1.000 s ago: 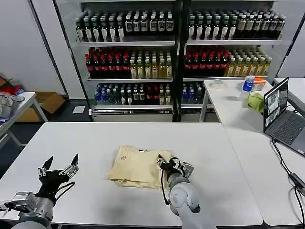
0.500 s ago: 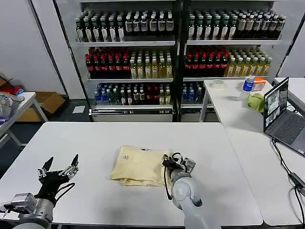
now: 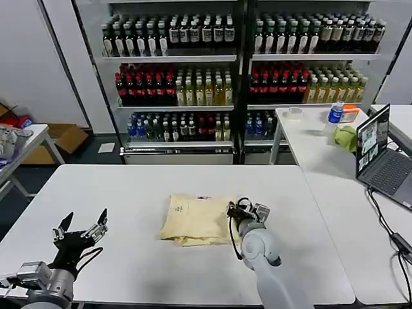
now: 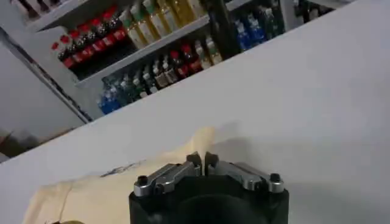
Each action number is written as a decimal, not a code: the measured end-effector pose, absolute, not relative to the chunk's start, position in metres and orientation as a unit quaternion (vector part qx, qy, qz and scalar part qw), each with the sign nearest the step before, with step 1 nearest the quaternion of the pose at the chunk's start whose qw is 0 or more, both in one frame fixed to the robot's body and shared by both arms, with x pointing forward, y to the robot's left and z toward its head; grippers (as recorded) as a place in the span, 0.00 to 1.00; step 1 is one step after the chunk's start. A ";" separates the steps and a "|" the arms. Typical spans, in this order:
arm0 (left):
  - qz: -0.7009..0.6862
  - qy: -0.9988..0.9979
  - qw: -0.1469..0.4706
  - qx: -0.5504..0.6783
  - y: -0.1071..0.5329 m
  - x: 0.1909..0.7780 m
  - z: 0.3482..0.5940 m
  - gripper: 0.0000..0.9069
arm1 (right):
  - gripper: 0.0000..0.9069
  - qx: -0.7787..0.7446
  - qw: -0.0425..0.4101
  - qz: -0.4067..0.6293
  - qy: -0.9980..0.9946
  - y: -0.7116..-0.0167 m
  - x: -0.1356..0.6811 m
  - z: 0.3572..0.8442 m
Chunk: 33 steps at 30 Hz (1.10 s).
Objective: Fold and organize the clothes.
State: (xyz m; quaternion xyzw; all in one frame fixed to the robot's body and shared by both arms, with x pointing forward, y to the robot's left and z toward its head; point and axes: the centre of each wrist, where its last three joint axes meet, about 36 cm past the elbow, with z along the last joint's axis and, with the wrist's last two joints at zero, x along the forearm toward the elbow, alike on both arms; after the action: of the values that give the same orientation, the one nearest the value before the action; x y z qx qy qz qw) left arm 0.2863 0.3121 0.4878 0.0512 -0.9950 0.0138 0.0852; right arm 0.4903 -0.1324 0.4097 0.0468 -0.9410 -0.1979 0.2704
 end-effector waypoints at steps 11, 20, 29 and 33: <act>0.018 -0.996 0.086 0.034 0.305 0.283 0.490 1.00 | 1.00 0.042 0.154 -0.074 -0.984 -0.141 0.459 0.394; 0.025 -0.996 0.088 0.018 0.295 0.279 0.490 1.00 | 1.00 0.044 0.036 0.023 -0.998 -0.165 0.395 0.388; 0.032 -0.996 0.086 -0.001 0.286 0.275 0.493 1.00 | 1.00 0.052 -0.017 0.046 -0.997 -0.177 0.327 0.393; 0.034 -0.996 0.085 -0.006 0.284 0.273 0.495 1.00 | 1.00 0.049 -0.026 0.052 -0.997 -0.179 0.309 0.398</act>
State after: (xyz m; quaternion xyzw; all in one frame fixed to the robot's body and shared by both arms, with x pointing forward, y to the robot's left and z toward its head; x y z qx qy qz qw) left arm 0.2733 0.2841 0.4952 -0.0064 -0.9958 0.0336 0.0846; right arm 0.3088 -0.1794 0.3985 0.0491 -0.9971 0.0517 -0.0262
